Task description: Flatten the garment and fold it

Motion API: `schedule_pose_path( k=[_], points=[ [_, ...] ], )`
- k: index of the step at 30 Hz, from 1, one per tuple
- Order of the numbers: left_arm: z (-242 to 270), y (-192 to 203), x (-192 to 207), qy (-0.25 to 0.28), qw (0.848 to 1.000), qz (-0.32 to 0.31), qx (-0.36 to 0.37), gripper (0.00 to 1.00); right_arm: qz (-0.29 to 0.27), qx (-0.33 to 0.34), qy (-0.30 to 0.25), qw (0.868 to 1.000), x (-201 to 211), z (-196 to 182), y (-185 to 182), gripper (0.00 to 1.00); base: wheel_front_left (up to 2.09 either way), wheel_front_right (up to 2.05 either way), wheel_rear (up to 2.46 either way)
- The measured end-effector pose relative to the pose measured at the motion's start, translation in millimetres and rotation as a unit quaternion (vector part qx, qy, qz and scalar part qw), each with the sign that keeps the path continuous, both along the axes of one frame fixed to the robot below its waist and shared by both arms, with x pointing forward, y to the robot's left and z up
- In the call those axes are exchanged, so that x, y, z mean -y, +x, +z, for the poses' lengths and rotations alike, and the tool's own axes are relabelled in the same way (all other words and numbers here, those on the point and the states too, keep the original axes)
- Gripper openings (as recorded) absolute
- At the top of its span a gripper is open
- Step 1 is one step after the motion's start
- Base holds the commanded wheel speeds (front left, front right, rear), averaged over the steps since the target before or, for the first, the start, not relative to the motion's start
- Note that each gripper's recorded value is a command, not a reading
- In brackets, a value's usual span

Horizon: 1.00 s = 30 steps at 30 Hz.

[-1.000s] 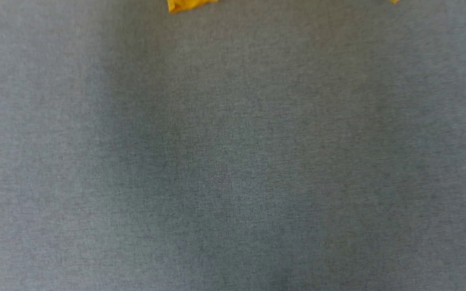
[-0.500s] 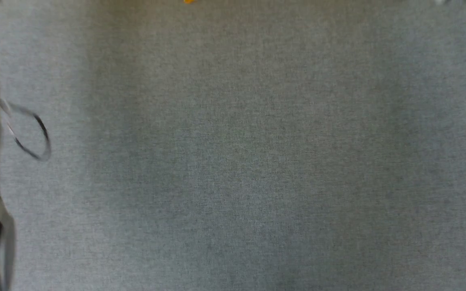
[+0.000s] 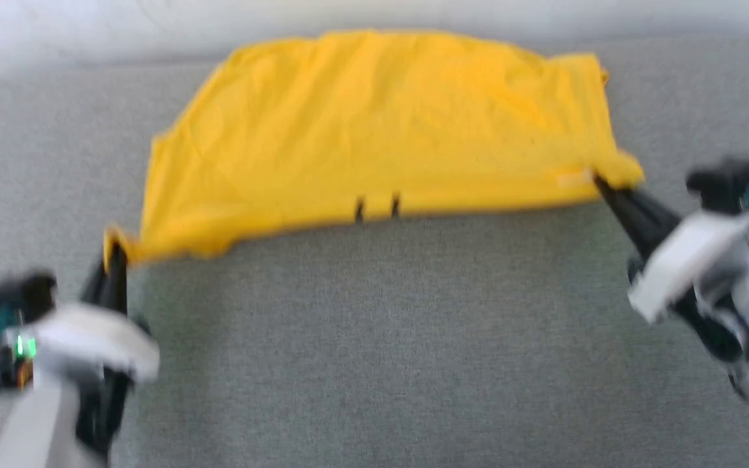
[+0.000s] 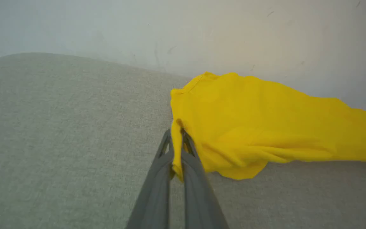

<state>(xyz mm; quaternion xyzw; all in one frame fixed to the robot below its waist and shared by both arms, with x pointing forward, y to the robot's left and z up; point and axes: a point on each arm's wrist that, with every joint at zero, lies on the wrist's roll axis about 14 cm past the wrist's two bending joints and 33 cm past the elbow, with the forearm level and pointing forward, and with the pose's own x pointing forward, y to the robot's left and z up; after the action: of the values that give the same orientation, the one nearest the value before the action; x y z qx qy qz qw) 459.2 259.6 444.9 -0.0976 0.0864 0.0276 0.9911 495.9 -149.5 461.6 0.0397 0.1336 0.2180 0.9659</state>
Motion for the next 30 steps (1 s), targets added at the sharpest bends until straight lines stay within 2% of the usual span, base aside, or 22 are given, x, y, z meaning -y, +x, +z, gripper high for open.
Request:
schedule_pose_path(
  k=[5, 9, 20, 25, 30],
  points=[
    [-2.0, -68.0, 6.1, -0.019, 0.998, 0.013, -0.056, 0.00, -0.011, -0.011, 0.005, 1.000, 17.0, 0.9, -47.0, 0.00, 0.00, 0.00, 0.00],
    [12.2, -107.0, 12.2, -0.026, 0.996, 0.020, -0.079, 0.00, -0.020, -0.018, 0.005, 1.000, 25.1, 2.5, -79.1, 0.00, 0.00, 0.00, 0.00],
    [15.1, -173.1, 20.1, -0.060, 0.984, 0.050, -0.159, 0.00, -0.067, -0.095, 0.009, 0.993, 35.2, -18.9, -152.9, 0.00, 0.00, 0.00, 0.00],
    [31.7, -169.0, 20.5, -0.065, 0.987, 0.055, -0.133, 0.00, -0.093, -0.105, 0.014, 0.990, 42.0, -16.3, -159.3, 0.00, 0.00, 0.00, 0.00],
    [45.9, -127.9, 26.1, -0.056, 0.995, 0.025, -0.084, 0.00, -0.107, -0.099, 0.016, 0.989, 42.1, -12.4, -143.1, 0.00, 0.00, 0.00, 0.00]
  ],
)
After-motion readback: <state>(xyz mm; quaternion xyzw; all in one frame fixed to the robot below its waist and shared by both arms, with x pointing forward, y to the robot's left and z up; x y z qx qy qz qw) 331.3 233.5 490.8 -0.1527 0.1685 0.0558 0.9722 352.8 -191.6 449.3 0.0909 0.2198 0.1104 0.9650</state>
